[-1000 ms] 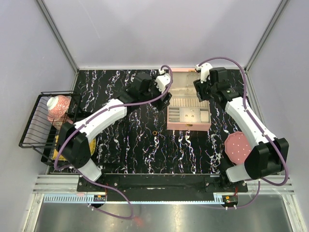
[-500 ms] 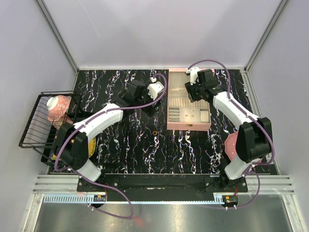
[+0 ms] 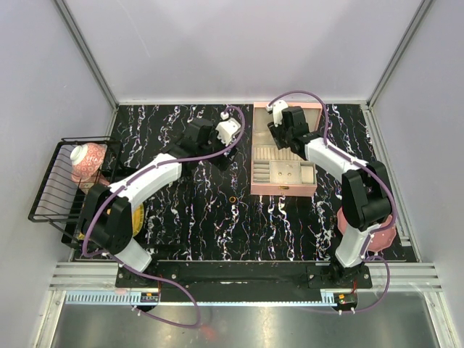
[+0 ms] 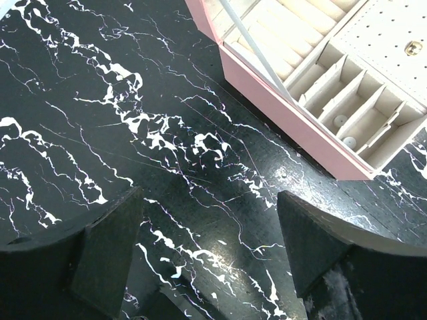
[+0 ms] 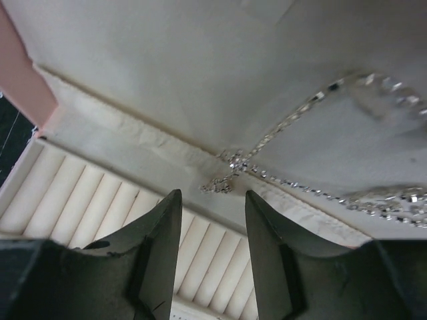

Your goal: Organize the mixed jewelry

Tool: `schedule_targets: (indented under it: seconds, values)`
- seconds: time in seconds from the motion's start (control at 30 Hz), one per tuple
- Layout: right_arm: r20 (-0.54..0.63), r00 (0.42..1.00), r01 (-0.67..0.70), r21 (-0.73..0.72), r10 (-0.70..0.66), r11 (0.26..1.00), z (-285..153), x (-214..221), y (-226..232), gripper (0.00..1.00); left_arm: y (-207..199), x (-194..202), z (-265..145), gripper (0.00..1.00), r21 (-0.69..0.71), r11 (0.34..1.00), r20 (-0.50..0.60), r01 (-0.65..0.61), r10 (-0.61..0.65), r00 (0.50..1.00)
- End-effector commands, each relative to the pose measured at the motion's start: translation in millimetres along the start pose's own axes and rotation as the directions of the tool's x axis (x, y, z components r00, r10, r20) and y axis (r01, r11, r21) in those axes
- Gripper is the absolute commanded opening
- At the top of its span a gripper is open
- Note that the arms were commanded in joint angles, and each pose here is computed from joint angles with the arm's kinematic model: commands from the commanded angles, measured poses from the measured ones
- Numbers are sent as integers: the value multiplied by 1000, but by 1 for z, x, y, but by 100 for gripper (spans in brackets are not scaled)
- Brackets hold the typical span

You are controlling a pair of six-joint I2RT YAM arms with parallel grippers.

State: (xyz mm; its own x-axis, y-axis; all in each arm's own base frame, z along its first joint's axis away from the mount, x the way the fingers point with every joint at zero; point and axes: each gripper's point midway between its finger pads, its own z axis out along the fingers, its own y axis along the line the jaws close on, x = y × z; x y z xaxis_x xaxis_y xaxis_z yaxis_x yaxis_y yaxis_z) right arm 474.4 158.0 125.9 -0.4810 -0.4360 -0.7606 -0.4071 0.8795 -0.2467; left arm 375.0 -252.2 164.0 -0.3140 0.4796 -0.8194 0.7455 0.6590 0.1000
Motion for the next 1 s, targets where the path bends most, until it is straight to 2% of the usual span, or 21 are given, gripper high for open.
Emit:
schedule_targets:
  seconds: [0.0,0.17,0.4,0.7,0.73,0.97]
  values:
    - [115,993,0,92,-11,996,2,-32,-16,48,12,-23,-5,84,-37,999,80,6,-3,997]
    - [118,993,-1,94,-11,996,8,-33,-15,47,13,-22,-1,84,-32,999,80,14,-11,997]
    - [115,993,-12,100,0,995,12,-32,-11,39,14,-24,-1,84,-26,999,90,24,-22,996]
    - [106,994,-36,126,22,991,12,-30,-8,24,12,-24,2,84,-15,999,94,39,-37,995]
    - [137,990,-46,136,27,990,12,-38,-10,22,12,-24,1,84,-14,999,98,40,-39,994]
    - [155,988,-55,170,29,984,-1,-48,-18,4,0,-41,1,84,67,998,147,-18,8,989]
